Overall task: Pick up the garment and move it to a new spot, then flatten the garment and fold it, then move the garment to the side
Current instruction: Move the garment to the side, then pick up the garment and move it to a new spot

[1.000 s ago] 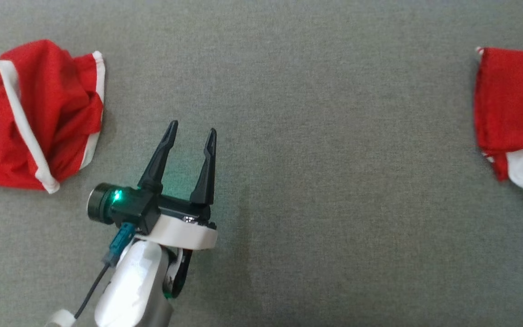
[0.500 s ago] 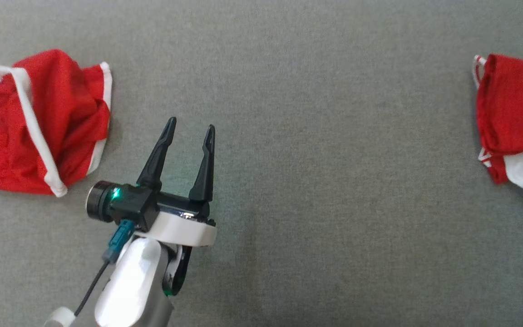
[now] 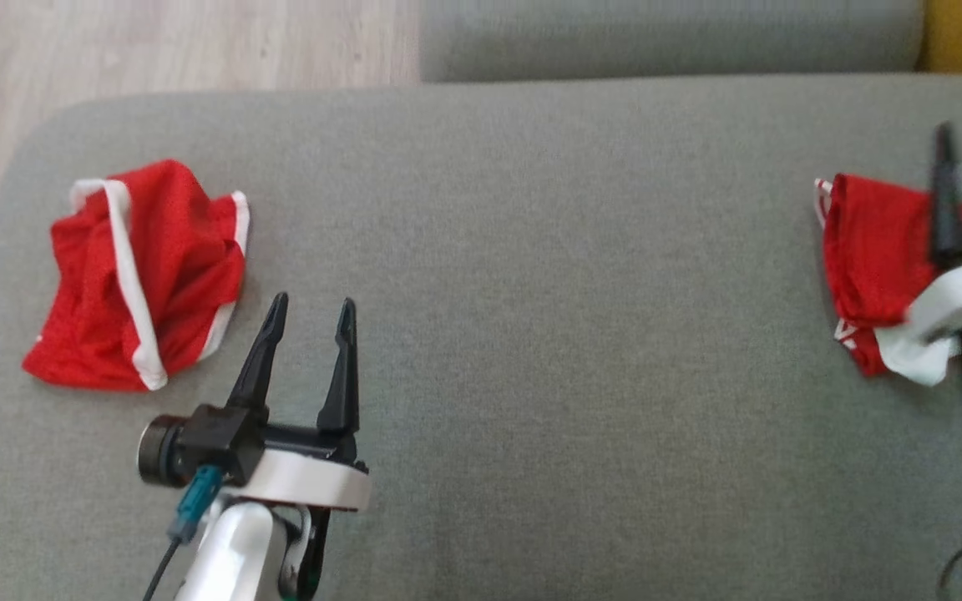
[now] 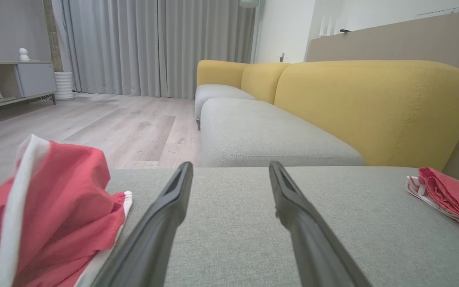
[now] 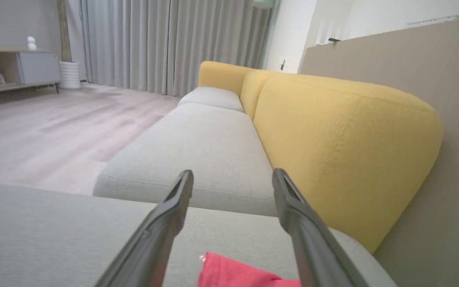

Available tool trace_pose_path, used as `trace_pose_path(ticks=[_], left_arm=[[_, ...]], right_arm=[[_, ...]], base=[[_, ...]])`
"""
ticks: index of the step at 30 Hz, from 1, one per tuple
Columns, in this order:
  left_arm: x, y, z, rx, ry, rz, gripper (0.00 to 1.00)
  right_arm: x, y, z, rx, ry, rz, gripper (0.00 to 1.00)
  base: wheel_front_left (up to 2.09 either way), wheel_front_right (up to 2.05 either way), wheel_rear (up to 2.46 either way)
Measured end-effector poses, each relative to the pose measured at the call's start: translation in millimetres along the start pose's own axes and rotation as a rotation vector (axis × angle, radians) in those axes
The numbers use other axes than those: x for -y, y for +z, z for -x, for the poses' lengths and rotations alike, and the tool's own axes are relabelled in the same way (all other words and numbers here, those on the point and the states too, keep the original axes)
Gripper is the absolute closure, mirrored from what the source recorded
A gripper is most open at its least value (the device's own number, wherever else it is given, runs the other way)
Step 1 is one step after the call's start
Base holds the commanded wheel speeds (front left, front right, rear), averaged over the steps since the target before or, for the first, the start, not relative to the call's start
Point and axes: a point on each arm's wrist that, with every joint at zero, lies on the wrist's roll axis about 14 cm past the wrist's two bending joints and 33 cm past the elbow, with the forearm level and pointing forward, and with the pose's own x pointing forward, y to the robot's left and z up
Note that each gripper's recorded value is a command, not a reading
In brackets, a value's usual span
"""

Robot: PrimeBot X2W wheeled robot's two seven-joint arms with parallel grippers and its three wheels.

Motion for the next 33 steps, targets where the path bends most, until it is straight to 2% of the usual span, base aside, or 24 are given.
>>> trace_pose_path(ticks=[5,9,13,16,21,33], left_arm=[[-7,7,15,0.019,0.027,-0.003,0.0],[-10,4,29,0.009,0.044,0.001,0.0],[-12,2,42,0.003,0.056,0.003,0.0],[-13,0,50,-0.001,0.068,0.006,0.0],[-12,-3,55,-0.008,0.072,0.018,0.0],[-11,1,61,0.008,0.083,0.033,0.0]], right_arm=[[-35,1,28,0.047,0.046,-0.115,0.0],[-43,-7,48,0.075,0.044,-0.187,0.0],[-50,-31,70,0.051,0.048,-0.215,0.0],[-58,-54,89,0.008,0.051,-0.289,0.0],[-71,-73,103,-0.035,0.077,-0.309,0.0],[-67,-69,108,-0.014,0.066,-0.317,0.0]], base=[[0.0,0.0,0.0],[0.0,0.0,0.0],[0.0,0.0,0.0],[0.0,0.0,0.0],[0.0,0.0,0.0],[0.0,0.0,0.0]])
